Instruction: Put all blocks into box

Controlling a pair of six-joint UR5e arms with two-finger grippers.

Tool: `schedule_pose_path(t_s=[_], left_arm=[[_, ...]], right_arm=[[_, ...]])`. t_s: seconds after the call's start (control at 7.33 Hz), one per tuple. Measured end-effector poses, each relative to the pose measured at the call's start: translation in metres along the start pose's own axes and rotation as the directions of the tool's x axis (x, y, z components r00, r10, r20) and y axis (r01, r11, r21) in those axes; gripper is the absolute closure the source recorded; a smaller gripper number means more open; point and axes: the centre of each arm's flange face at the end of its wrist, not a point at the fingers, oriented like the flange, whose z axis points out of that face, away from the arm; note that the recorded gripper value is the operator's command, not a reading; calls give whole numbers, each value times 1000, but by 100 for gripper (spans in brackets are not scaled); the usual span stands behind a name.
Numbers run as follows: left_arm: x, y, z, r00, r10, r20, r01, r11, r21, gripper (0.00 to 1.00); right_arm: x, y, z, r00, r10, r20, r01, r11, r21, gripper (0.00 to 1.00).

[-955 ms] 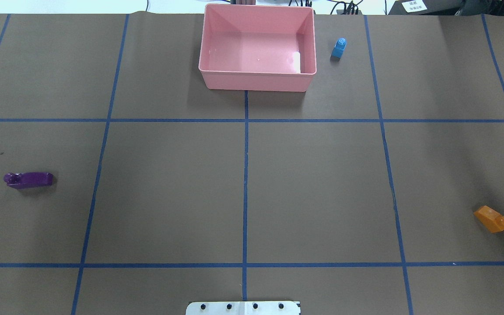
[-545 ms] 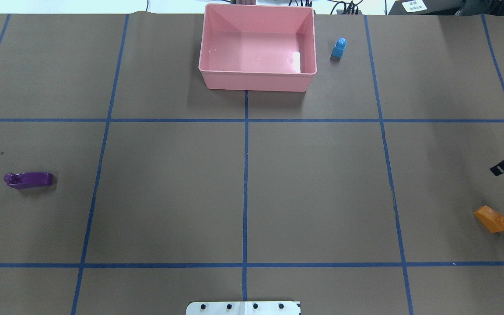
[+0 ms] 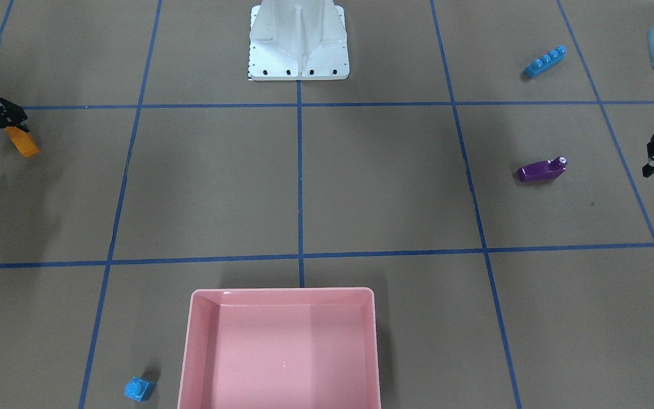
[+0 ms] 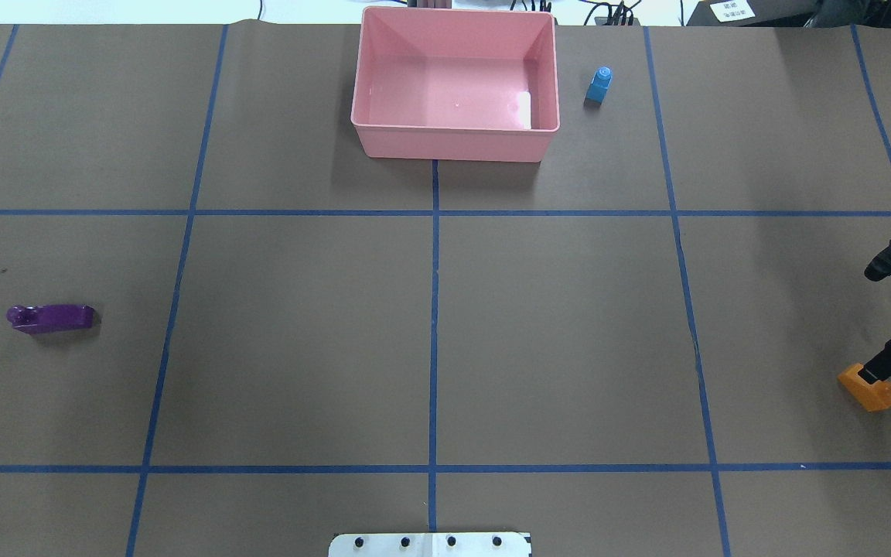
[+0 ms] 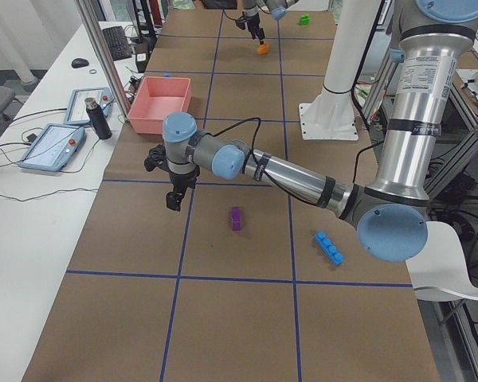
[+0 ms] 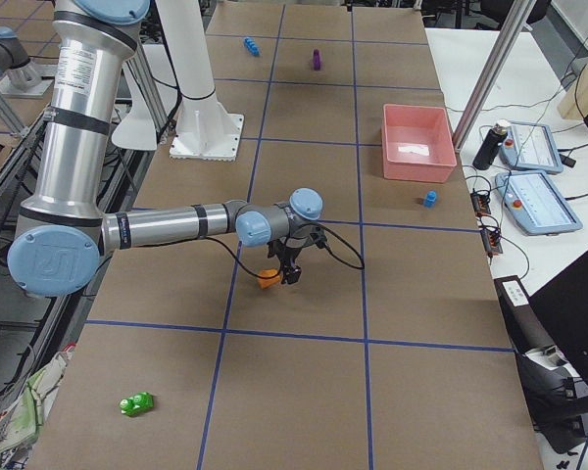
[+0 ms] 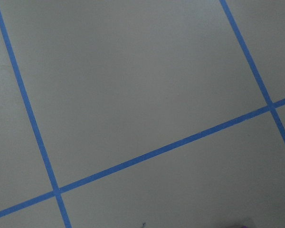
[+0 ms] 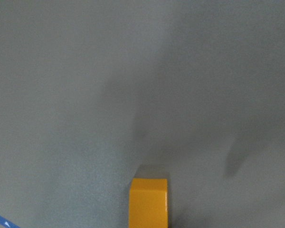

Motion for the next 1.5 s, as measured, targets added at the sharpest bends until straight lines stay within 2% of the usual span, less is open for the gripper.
schedule_pose_path(t_s=[0.14, 0.27, 0.55, 0.68, 0.95, 1.23, 1.5], left_arm=[[1, -3, -1, 1000, 3, 0, -3, 1000, 3, 0], [2, -5, -2, 1000, 5, 0, -5, 1000, 5, 0], [4, -8, -3, 1000, 9, -1, -9, 1000, 9, 0], [4, -8, -3, 1000, 9, -1, -9, 1000, 9, 0], [5, -10, -5, 1000, 9, -1, -9, 1000, 8, 0], [22, -16, 10, 999, 35, -15, -35, 999, -15, 0], [57, -22, 40, 994, 101, -41, -104, 993, -58, 0]], right_arm=[[-2, 0, 12, 1000, -8, 3, 8, 1000, -26, 2], [-6, 0, 23, 1000, -19, 4, 19, 999, -51, 28], [-9, 1, 41, 999, -31, -16, 29, 995, -93, 93], [-7, 3, 48, 999, -31, -29, 28, 994, -108, 100], [-6, 6, 43, 999, -32, -42, 28, 994, -104, 100], [-5, 9, -2, 999, 23, -46, -26, 998, -52, 100], [-6, 12, -75, 991, 127, -37, -127, 992, 14, 100]])
